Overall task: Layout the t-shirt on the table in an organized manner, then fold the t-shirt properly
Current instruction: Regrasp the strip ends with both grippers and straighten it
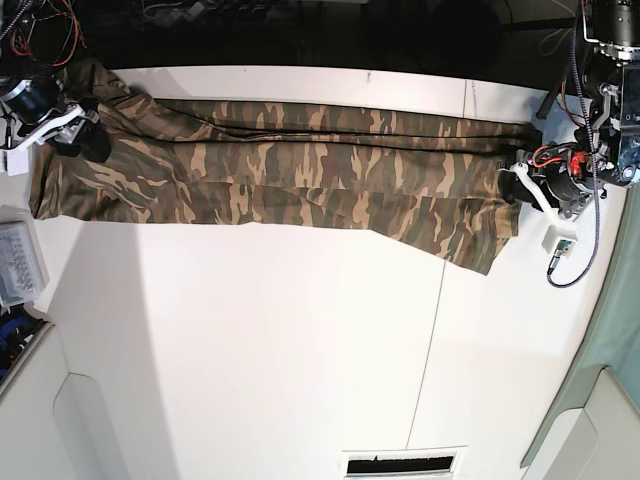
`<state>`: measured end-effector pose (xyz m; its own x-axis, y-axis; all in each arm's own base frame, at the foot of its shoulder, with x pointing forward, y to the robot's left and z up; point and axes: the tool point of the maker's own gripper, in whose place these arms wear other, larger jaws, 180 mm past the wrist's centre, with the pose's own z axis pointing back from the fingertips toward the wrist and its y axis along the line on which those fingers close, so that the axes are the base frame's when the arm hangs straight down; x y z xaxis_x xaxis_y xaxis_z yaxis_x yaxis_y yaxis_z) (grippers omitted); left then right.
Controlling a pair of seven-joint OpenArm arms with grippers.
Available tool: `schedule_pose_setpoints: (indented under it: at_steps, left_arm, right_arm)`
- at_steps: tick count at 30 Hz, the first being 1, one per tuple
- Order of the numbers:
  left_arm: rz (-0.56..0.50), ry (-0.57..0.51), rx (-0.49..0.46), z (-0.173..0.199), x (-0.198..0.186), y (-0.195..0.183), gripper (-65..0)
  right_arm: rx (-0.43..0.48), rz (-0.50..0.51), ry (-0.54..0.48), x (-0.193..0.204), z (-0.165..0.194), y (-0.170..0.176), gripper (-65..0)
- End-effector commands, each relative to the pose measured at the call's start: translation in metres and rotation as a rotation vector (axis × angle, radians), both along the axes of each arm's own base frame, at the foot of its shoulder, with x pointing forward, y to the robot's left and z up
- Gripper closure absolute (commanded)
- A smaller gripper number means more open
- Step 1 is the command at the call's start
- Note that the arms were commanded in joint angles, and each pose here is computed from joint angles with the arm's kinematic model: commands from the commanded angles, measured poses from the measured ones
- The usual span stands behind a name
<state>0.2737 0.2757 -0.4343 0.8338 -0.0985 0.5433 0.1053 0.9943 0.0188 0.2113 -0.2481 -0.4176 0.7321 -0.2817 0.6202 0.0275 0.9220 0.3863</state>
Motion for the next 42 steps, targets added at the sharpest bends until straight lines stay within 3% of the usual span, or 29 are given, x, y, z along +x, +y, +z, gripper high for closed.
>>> schedule_pose_setpoints:
  at_steps: [1,8,11,17,23,29,34,36,37,40,42]
  left_arm:
    - [-0.002,-0.049,0.026,0.011,0.009,0.008,-35.6]
    - [-0.004,-0.046,0.047,0.007,0.006,0.012,-36.4]
    - [-0.009,-0.026,0.037,-0.001,-0.001,0.009,-39.7]
    - [0.005,0.026,0.002,-0.034,-0.020,0.008,-39.7]
    - [-0.025,0.045,-0.032,-0.040,-0.025,-0.006,-39.7]
    - [-0.232,0.088,-0.126,-0.043,-0.038,-0.042,-39.6]
    - [-0.226,0.068,-0.204,-0.042,-0.037,-0.061,-39.4]
    - [-0.222,0.063,-0.224,-0.042,-0.037,-0.067,-35.9]
    - [-0.220,0.059,-0.233,-0.042,-0.036,-0.070,-30.1]
    - [-0.209,0.042,-0.243,-0.042,-0.033,-0.074,-0.6]
    - [-0.179,0.026,-0.232,-0.041,-0.029,-0.069,0.0]
  right_arm:
    - [-0.017,-0.005,-0.025,0.005,0.004,-0.005,-37.3]
    - [0.006,-0.002,0.062,-0.009,-0.025,0.001,-37.3]
    - [0.007,-0.002,0.064,-0.010,-0.025,0.001,-37.3]
    - [0.021,0.009,0.051,-0.008,-0.023,0.004,-37.3]
    - [0.022,0.012,0.051,-0.009,-0.023,0.005,-37.3]
    - [0.023,0.011,0.048,-0.008,-0.022,0.005,-37.3]
    - [0.025,0.010,0.048,-0.008,-0.022,0.005,-37.3]
    - [0.025,0.010,0.048,-0.008,-0.022,0.005,-37.3]
    - [0.025,0.010,0.047,-0.008,-0.022,0.005,-37.3]
    - [0.024,0.011,0.048,-0.008,-0.022,0.005,-37.3]
    - [0.024,0.010,0.048,-0.008,-0.022,0.005,-37.3]
